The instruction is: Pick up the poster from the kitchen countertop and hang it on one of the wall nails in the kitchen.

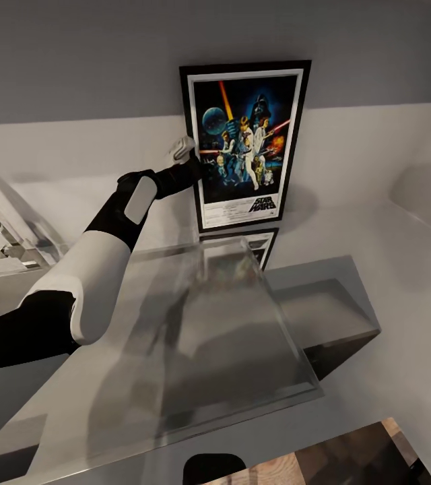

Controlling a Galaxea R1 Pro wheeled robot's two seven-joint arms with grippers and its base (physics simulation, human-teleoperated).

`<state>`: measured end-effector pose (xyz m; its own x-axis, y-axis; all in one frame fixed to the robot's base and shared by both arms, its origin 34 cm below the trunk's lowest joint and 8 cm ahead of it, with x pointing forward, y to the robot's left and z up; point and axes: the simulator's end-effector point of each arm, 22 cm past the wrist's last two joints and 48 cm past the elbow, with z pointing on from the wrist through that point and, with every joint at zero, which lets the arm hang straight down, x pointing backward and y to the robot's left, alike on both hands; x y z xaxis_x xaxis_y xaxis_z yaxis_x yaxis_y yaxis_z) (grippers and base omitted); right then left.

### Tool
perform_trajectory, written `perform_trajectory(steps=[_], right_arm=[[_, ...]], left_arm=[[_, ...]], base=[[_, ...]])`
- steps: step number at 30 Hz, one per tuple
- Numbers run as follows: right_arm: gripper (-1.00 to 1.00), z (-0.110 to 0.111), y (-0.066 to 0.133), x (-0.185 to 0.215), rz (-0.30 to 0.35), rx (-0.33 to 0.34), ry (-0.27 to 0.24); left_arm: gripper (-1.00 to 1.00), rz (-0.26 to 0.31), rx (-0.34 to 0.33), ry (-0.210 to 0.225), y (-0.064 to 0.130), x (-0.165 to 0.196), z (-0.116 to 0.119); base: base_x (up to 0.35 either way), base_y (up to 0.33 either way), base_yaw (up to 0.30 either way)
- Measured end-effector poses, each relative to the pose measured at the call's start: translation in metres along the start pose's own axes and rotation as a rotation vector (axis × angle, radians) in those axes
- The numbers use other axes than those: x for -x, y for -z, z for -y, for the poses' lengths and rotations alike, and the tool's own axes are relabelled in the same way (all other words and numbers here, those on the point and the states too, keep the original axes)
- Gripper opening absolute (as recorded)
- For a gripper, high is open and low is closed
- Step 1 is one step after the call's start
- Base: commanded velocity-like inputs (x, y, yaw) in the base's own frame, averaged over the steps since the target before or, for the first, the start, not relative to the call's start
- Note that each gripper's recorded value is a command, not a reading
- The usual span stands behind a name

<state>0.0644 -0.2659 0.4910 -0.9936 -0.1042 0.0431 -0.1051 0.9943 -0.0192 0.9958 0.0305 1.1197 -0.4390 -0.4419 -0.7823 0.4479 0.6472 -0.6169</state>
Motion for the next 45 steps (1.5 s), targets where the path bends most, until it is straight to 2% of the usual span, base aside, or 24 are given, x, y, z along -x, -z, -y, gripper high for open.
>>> perform_trajectory(steps=[16,30,45], right_arm=[[1.00,0.0000,0.0000,0.0000,0.000,0.000,0.000],[1.00,-0.0001,0.0000,0.0001,0.000,0.000,0.001],[1.00,0.0001,0.0000,0.0000,0.000,0.002,0.006]], left_arm=[[-1.00,0.001,0.000,0.000,0.0000,0.0003,-0.0001],[-1.00,0.002,0.000,0.000,-0.0001,0.0003,-0.0003],[-1.00,0.002,0.000,0.000,0.0000,0.0004,0.0000]], base=[[-0.042,0.000,0.000],[-0.160,0.000,0.000],[-0.015,0.000,0.000]])
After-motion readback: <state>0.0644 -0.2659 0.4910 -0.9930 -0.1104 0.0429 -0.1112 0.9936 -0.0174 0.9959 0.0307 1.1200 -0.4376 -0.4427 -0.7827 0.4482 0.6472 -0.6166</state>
